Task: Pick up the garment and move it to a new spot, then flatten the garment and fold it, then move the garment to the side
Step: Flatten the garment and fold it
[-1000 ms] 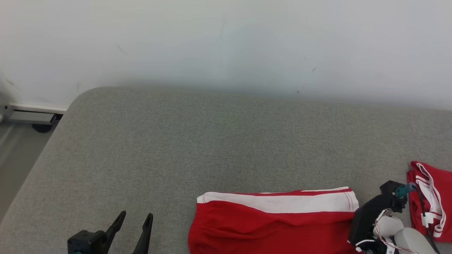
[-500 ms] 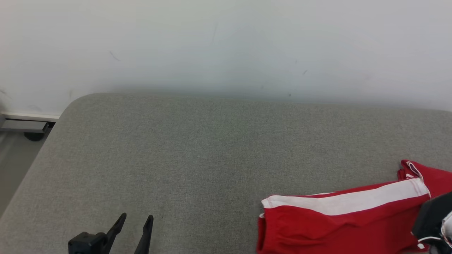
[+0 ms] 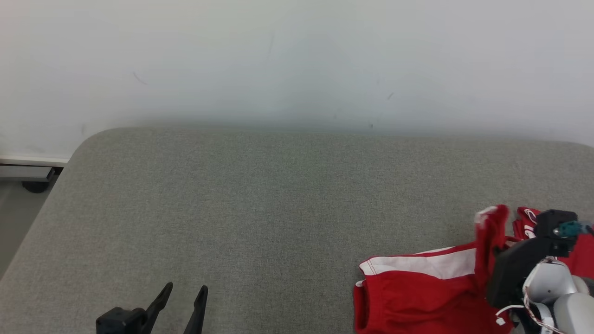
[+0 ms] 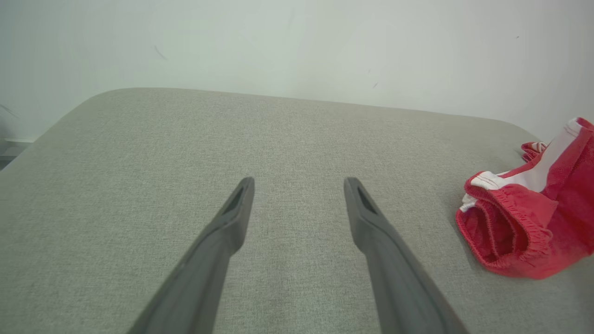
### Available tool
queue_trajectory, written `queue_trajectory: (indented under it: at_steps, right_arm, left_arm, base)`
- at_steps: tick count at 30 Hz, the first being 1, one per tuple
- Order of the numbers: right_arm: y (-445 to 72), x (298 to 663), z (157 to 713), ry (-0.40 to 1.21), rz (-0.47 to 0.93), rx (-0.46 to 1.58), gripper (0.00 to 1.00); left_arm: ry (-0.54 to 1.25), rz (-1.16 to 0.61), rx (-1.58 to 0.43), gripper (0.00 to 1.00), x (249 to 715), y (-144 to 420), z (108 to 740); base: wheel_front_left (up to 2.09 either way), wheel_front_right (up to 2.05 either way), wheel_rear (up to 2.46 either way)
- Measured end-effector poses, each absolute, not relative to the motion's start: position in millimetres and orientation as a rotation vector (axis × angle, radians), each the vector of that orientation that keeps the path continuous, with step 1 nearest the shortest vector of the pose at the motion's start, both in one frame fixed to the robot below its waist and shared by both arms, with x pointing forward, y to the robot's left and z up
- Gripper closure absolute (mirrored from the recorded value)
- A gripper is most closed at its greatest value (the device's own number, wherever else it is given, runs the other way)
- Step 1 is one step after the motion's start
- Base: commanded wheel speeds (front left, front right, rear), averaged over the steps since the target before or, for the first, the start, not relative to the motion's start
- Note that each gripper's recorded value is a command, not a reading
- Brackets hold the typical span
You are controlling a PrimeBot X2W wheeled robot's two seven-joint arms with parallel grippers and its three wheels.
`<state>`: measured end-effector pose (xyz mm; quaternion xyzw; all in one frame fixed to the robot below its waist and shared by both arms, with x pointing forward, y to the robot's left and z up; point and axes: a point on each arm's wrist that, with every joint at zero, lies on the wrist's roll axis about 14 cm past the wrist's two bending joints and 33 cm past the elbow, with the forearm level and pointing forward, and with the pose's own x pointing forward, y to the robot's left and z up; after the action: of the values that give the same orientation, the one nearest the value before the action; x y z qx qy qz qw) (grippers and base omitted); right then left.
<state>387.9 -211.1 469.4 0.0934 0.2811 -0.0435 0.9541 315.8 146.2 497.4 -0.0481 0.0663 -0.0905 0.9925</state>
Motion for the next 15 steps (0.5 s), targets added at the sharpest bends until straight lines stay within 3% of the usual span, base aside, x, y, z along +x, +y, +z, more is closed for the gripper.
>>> queue_trajectory:
  at_steps: [15]
  right_arm:
    - [-89,374,462,0.687,0.280,0.079,1.00]
  left_arm:
    - [0.142,-0.185,-0.099,0.00,312,147,495]
  base:
    - [0.00,0.00,0.00]
